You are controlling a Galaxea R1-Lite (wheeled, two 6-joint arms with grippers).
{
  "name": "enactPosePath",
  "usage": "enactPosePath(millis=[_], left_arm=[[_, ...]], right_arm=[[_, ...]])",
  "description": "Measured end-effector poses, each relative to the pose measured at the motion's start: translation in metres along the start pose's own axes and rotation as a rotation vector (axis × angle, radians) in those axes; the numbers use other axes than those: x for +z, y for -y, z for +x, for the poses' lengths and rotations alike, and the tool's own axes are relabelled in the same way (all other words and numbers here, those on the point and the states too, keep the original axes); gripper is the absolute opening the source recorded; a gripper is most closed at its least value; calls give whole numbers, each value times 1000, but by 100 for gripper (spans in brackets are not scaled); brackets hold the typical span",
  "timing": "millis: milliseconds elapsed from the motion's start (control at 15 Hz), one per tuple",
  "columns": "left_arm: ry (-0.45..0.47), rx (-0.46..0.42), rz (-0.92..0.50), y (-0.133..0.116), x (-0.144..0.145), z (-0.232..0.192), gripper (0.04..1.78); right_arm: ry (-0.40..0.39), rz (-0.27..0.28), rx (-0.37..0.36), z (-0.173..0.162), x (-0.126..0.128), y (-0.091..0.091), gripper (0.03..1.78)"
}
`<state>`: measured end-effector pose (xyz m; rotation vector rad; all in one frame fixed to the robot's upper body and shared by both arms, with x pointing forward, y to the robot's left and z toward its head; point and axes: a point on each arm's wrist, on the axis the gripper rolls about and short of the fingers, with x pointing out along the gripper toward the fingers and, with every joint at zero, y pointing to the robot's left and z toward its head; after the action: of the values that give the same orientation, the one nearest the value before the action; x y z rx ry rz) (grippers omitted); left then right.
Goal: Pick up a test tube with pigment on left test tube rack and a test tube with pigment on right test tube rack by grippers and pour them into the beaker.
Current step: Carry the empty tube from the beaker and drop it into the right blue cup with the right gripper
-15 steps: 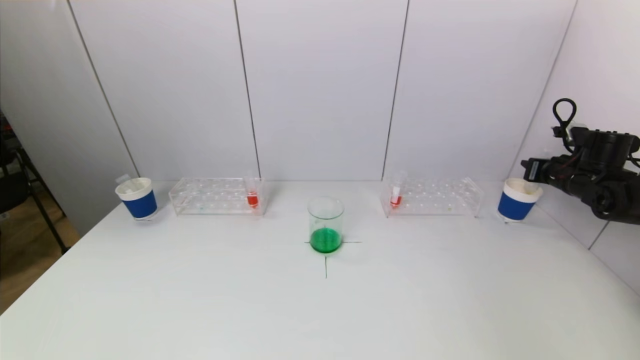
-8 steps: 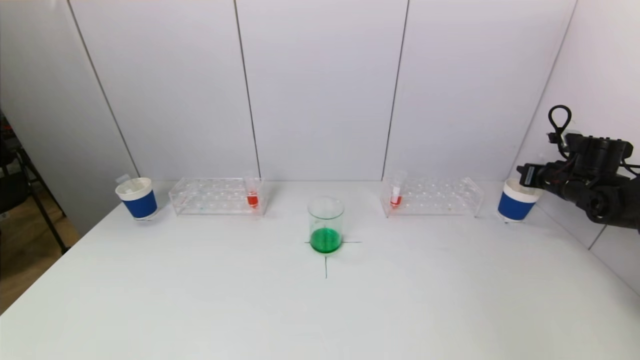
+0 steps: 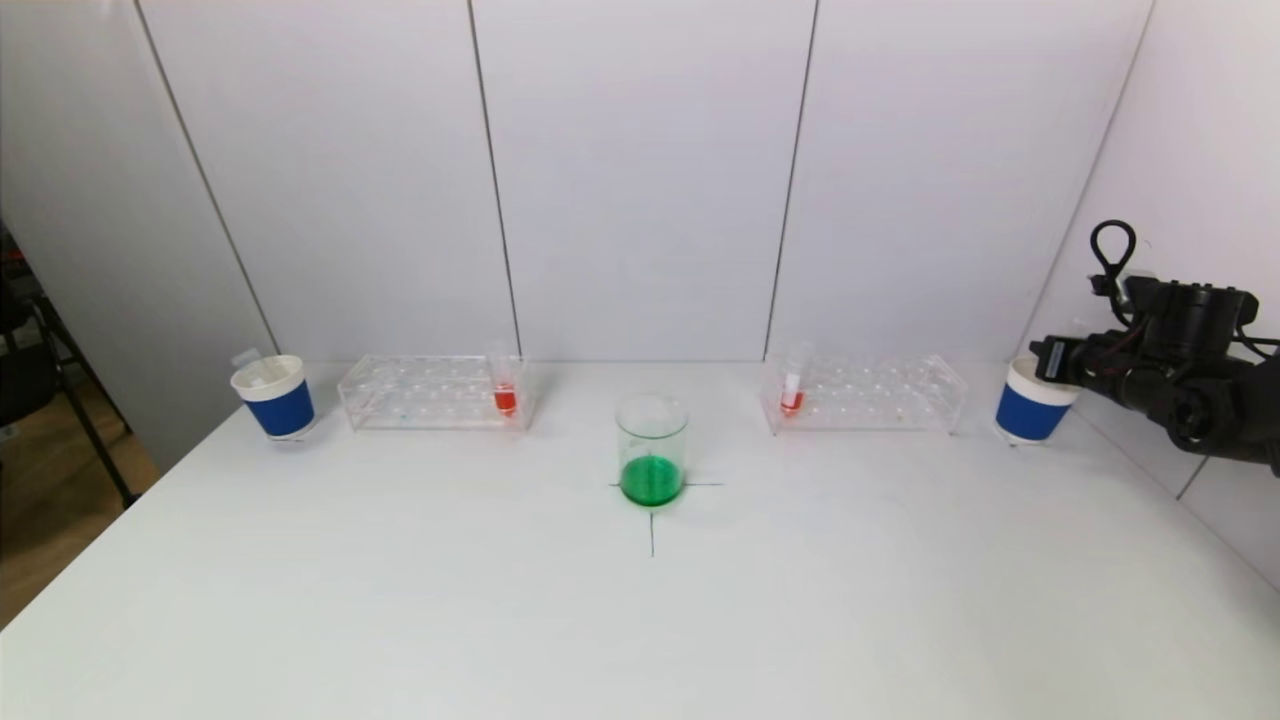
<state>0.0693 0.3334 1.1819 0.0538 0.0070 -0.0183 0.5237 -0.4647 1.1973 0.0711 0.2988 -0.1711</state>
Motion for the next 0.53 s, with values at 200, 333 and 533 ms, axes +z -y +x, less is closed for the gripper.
enactPosePath(millis=[200,333,533], left_arm=[[0,1,0,0,0,0,176],[0,0,0,0,0,0,176],[0,1,-1,0,0,0,176]], right_arm=[[-3,2,0,0,-1,0,55],[-9,4,2,0,-3,-1,55],[-3,1,4,0,-3,-2,60]])
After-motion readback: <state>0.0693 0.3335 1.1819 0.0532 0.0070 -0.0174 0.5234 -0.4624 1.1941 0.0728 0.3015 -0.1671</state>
